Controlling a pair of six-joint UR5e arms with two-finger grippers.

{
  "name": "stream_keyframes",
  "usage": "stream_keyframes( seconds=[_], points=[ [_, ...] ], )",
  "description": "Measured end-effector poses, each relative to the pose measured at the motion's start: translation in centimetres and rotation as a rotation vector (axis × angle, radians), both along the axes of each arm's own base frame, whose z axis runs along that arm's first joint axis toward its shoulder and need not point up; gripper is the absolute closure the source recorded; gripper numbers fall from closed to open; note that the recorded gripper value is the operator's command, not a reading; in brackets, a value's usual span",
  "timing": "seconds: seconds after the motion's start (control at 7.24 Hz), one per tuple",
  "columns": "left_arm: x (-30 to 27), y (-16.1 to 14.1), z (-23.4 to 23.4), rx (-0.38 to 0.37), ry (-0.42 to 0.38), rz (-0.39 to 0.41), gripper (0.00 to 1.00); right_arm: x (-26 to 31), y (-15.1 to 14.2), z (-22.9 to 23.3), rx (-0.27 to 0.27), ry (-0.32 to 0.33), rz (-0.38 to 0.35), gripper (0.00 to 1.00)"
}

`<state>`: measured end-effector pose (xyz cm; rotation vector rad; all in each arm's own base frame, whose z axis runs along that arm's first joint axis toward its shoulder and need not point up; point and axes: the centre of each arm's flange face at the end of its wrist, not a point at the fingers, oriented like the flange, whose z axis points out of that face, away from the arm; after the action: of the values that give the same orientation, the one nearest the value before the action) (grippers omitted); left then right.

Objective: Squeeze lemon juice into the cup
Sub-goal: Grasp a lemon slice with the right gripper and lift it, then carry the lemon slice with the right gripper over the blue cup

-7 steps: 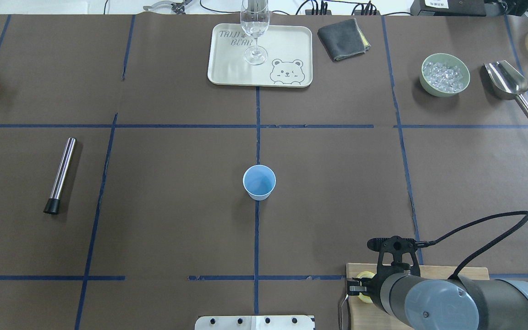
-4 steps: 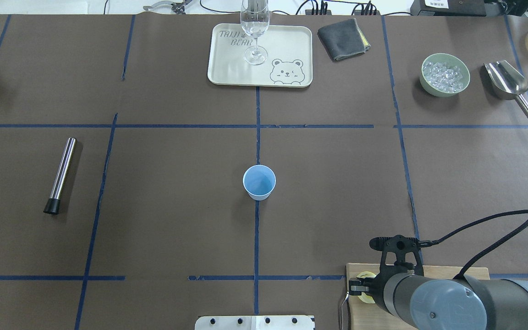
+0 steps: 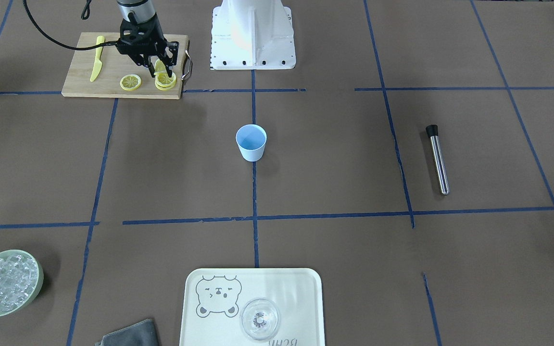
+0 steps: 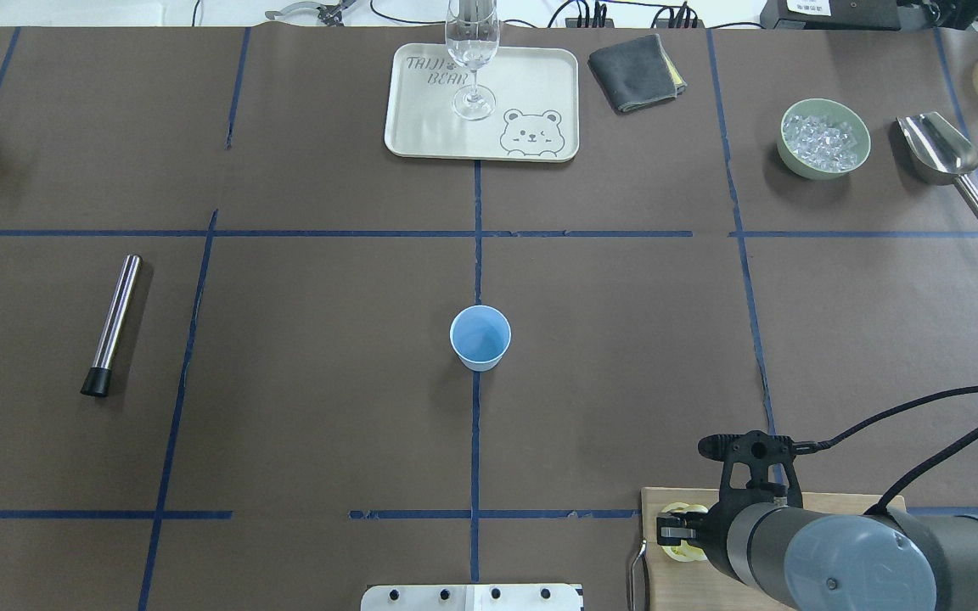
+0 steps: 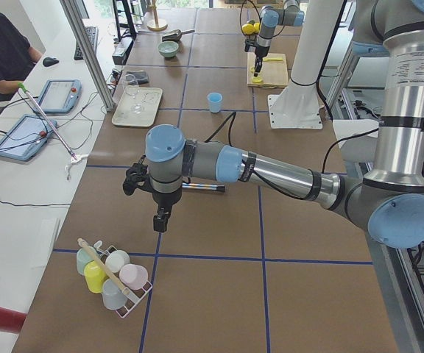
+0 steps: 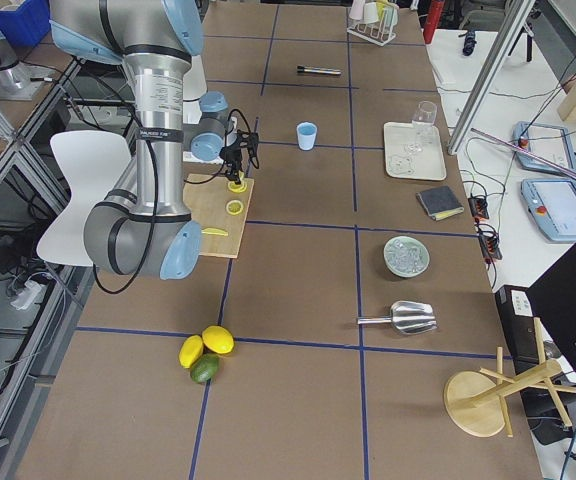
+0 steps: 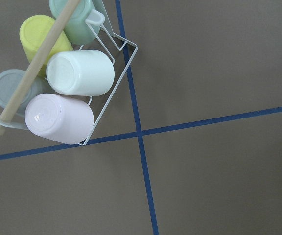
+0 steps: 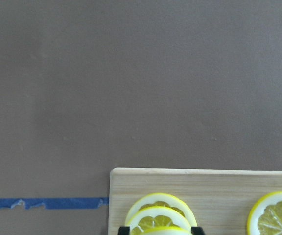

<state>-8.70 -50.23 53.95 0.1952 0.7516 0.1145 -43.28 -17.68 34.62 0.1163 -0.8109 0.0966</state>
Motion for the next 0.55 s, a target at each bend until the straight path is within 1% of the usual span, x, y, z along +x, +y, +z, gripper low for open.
stream_keyframes(
  seconds=[0.28,0.55],
  points=[
    [0.0,-0.2,-0.2,0.005,-0.001,0.000,0.00,1.2,-1.9,-1.2,-0.023,-0.030,0.025,0.50],
    [0.0,-0.2,-0.3,0.006,-0.001,0.000,0.00,1.6,-4.9,-3.8,-0.052,-0.091,0.052,0.50]
  ],
)
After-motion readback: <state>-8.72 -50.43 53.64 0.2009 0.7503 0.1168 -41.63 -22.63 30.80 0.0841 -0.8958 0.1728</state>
